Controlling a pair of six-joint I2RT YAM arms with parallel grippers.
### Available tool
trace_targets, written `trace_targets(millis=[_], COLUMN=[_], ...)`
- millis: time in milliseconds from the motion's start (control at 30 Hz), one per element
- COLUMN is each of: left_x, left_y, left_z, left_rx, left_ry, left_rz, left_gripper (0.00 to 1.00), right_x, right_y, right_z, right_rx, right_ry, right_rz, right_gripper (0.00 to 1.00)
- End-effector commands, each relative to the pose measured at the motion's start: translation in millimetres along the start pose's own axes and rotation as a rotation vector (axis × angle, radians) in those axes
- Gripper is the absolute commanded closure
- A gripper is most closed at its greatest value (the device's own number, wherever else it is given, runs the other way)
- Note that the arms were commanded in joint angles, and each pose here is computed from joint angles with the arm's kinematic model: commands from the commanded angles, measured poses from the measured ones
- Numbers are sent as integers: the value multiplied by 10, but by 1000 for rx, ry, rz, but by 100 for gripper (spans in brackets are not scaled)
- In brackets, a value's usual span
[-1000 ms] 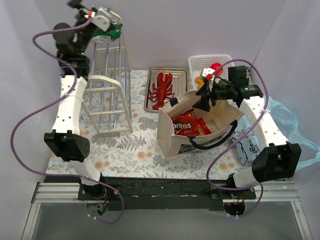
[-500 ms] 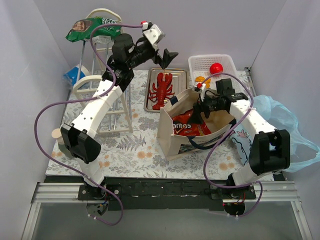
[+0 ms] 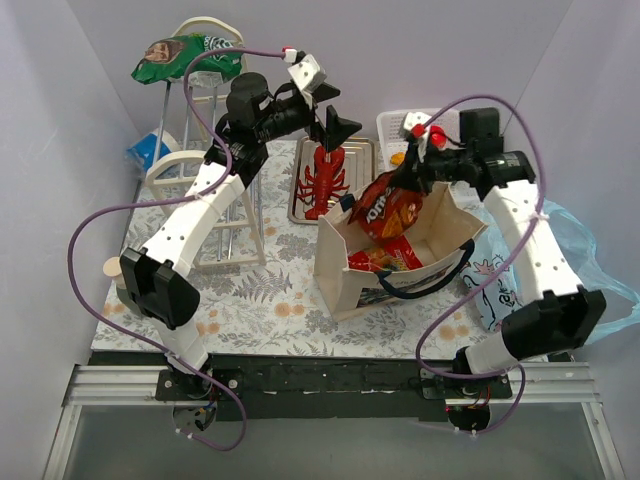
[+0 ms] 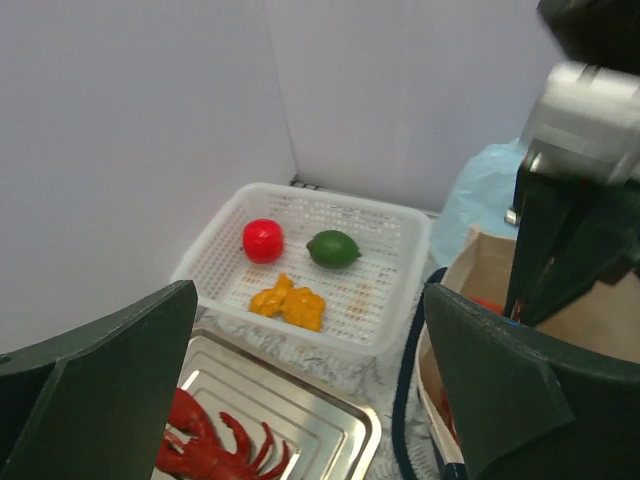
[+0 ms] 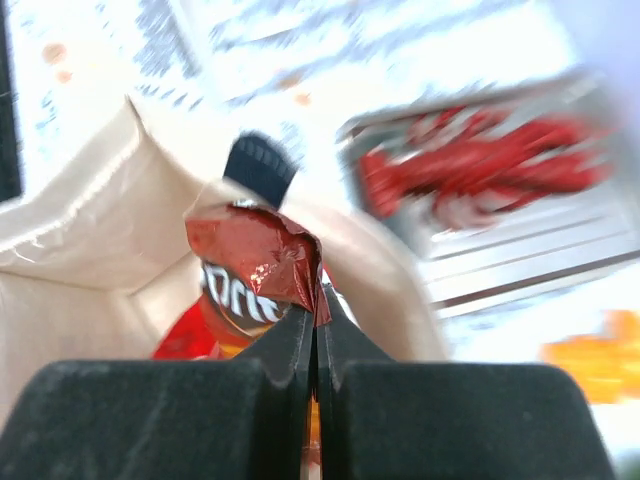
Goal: Untie the knot of the grocery bags and take out the mixed food
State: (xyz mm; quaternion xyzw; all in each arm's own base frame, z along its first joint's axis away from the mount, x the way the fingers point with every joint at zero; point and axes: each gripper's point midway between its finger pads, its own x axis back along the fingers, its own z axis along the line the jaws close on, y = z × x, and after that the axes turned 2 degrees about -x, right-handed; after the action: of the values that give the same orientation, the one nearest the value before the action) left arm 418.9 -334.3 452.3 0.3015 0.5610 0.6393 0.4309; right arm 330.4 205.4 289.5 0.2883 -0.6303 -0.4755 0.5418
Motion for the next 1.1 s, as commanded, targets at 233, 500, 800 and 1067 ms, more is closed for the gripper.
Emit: trace_targets(millis=[233, 500, 800, 1067], left_x=[115, 23, -206, -438], left_y=[632, 485, 159, 30], left_z=[-229, -178, -464, -440], left_rx=[83, 156, 293, 287], left_ry=[-94, -86, -330, -369], left_rz=[-89, -64, -12, -27], left_gripper=[2, 2, 2, 28], right_x=[1105, 1130, 1047, 942], right_y=[1584, 1736, 1766, 1698], right_z=[-531, -659, -669, -756], right_rx=[306, 346, 343, 288], right_ry=[-376, -399, -343, -312], right_rz=[-309, -375, -400, -402], right_gripper=[99, 99, 99, 99])
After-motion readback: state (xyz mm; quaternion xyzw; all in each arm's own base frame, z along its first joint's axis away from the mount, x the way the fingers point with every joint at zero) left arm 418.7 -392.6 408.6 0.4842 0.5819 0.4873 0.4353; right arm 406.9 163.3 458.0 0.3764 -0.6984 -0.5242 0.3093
